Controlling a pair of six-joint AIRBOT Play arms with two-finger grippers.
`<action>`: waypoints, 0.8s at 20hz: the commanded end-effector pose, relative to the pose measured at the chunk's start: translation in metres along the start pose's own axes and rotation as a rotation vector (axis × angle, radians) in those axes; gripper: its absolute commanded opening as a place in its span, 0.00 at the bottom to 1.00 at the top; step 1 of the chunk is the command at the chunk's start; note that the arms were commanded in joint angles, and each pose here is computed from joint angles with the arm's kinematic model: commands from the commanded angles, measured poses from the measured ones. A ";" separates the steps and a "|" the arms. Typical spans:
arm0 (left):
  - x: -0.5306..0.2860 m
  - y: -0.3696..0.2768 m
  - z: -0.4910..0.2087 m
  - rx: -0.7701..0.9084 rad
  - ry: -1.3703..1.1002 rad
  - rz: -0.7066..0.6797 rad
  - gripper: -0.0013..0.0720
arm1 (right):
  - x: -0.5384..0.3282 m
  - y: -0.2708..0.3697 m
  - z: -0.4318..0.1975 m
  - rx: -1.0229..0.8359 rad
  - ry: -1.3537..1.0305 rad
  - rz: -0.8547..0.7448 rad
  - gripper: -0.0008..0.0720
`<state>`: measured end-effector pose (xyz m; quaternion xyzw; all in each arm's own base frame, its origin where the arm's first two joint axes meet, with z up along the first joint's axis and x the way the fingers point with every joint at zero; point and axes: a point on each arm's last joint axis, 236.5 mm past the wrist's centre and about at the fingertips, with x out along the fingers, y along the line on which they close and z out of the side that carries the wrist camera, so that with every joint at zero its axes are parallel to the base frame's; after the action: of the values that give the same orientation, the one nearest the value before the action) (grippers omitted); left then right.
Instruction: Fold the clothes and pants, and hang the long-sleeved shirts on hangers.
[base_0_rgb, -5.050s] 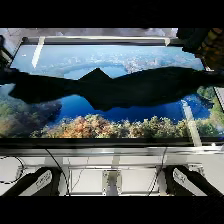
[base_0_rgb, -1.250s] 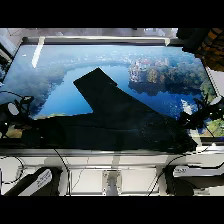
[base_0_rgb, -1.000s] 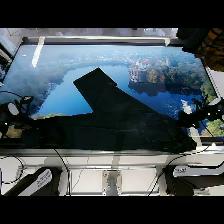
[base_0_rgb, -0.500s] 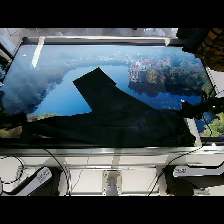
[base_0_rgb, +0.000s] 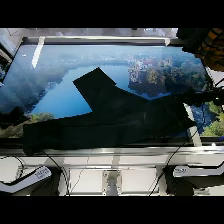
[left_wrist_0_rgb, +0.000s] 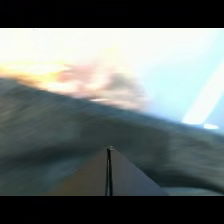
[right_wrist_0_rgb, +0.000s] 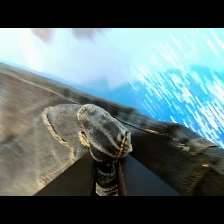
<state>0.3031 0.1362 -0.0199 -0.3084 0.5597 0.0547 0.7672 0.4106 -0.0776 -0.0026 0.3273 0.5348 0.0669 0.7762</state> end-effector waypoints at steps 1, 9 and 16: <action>0.027 -0.026 -0.003 -0.046 0.085 -0.140 0.05 | 0.003 0.021 0.017 -0.044 -0.059 0.035 0.05; 0.016 0.067 -0.048 0.093 0.307 0.206 0.68 | -0.004 0.013 0.013 -0.084 -0.025 -0.017 0.06; 0.014 0.095 -0.026 0.141 0.227 0.324 0.68 | -0.004 0.016 0.003 -0.084 0.018 -0.003 0.06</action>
<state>0.2456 0.1748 -0.0738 -0.1966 0.6923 0.0785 0.6899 0.4206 -0.0723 0.0107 0.2934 0.5295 0.0837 0.7915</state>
